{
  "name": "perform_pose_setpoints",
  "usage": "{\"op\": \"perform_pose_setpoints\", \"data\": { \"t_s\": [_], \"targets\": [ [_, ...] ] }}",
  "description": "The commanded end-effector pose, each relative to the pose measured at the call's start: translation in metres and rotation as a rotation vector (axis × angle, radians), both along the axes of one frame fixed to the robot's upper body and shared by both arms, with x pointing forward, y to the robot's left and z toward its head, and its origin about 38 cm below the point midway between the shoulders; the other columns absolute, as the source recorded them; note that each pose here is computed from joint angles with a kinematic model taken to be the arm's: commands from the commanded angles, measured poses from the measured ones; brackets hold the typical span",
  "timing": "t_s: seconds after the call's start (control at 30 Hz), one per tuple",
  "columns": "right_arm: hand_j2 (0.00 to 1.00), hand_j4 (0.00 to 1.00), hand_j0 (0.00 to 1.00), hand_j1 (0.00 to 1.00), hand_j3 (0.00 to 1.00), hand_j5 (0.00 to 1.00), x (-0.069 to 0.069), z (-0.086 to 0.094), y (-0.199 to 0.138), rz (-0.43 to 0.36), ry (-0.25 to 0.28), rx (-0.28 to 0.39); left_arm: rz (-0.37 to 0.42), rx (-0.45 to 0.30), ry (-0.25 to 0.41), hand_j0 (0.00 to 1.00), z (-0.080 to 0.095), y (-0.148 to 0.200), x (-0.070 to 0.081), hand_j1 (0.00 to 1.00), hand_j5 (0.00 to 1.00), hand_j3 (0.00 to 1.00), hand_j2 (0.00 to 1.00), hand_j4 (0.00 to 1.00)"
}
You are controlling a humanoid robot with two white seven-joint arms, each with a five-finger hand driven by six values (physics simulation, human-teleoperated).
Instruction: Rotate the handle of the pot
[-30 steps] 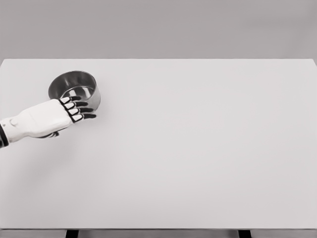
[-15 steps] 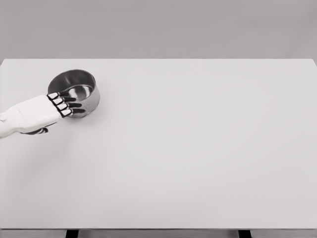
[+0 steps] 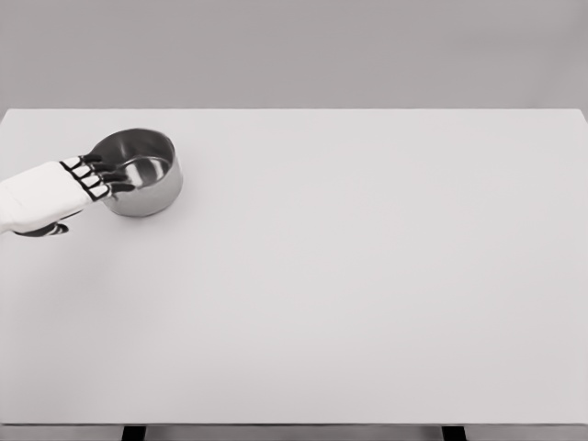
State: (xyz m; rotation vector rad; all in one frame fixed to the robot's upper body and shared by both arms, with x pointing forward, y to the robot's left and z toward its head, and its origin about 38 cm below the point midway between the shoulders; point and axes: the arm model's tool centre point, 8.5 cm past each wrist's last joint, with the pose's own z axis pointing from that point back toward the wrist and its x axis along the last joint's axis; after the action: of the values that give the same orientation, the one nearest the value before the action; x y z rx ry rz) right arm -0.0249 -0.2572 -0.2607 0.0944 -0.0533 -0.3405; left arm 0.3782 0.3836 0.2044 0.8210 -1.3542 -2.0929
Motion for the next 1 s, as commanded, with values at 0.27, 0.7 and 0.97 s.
{"op": "perform_pose_setpoints", "data": {
  "t_s": [0.27,0.7,0.97],
  "targets": [
    [1.0,1.0,1.0,1.0,1.0,1.0,0.0,0.0,0.0,0.0,-0.001,0.0,0.068,-0.004,0.006,1.0,-0.001,0.022,0.005,1.0,1.0,1.0,1.0,1.0],
    [1.0,1.0,1.0,1.0,1.0,1.0,-0.001,0.0,0.0,0.0,0.0,0.0,0.149,-0.009,0.005,1.0,0.0,0.048,0.01,1.0,1.0,1.0,1.0,1.0],
    [1.0,1.0,1.0,1.0,1.0,1.0,0.0,0.0,0.0,0.0,0.0,0.0,0.191,-0.021,-0.007,1.0,0.005,0.06,0.019,1.0,1.0,1.0,1.0,1.0]
  ]
}}
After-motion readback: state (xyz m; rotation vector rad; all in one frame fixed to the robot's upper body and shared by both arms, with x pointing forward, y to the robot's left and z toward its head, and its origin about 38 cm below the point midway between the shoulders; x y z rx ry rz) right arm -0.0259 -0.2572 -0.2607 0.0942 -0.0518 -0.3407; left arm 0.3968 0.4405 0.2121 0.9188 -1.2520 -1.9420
